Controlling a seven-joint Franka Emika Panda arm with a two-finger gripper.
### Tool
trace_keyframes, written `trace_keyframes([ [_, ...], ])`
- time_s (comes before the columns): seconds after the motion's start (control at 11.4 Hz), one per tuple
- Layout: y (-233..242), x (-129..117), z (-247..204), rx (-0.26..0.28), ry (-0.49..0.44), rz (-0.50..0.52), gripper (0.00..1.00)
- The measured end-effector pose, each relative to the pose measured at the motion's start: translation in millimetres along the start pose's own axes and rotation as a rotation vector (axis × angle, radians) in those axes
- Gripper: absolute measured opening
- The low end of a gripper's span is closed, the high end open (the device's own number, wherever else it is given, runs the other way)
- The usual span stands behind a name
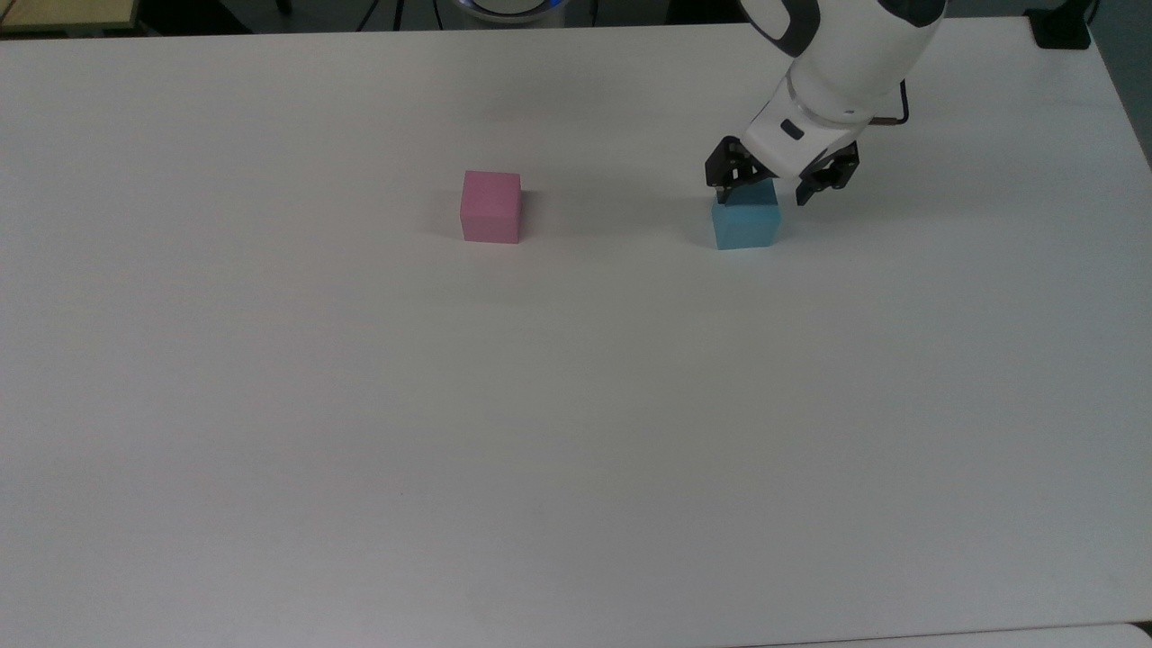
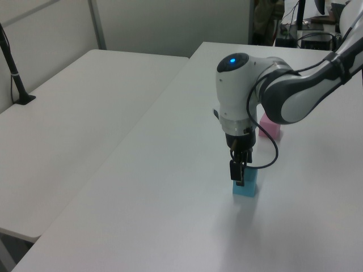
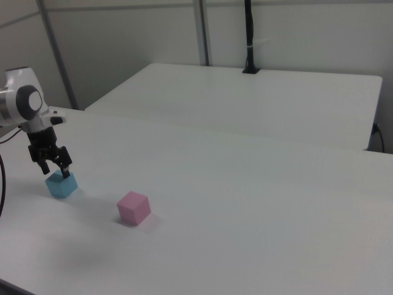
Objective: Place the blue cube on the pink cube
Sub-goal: 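Close the gripper on the light-blue cube and lift it, then carry the light-blue cube over the pink cube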
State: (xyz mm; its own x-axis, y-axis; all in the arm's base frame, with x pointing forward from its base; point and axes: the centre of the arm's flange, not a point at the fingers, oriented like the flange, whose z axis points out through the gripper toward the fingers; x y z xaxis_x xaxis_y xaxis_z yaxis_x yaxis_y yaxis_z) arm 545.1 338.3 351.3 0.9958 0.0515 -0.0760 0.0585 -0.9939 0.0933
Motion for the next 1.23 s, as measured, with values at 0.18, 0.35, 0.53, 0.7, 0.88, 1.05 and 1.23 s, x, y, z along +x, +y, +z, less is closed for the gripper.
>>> trace_keyframes([
  [0.18,3,0,14,-0.016,0.020,-0.012,1.00],
  [0.35,3,1,24,-0.027,0.017,-0.018,1.00],
  [0.53,2,1,30,-0.032,0.010,-0.027,0.90],
  [0.7,2,3,25,-0.028,0.019,-0.030,0.67],
  [0.88,3,7,0,-0.008,0.061,-0.030,0.64],
  [1.05,24,6,-45,-0.007,0.077,-0.039,0.63],
  [1.23,69,7,-108,-0.003,0.084,-0.006,0.63],
])
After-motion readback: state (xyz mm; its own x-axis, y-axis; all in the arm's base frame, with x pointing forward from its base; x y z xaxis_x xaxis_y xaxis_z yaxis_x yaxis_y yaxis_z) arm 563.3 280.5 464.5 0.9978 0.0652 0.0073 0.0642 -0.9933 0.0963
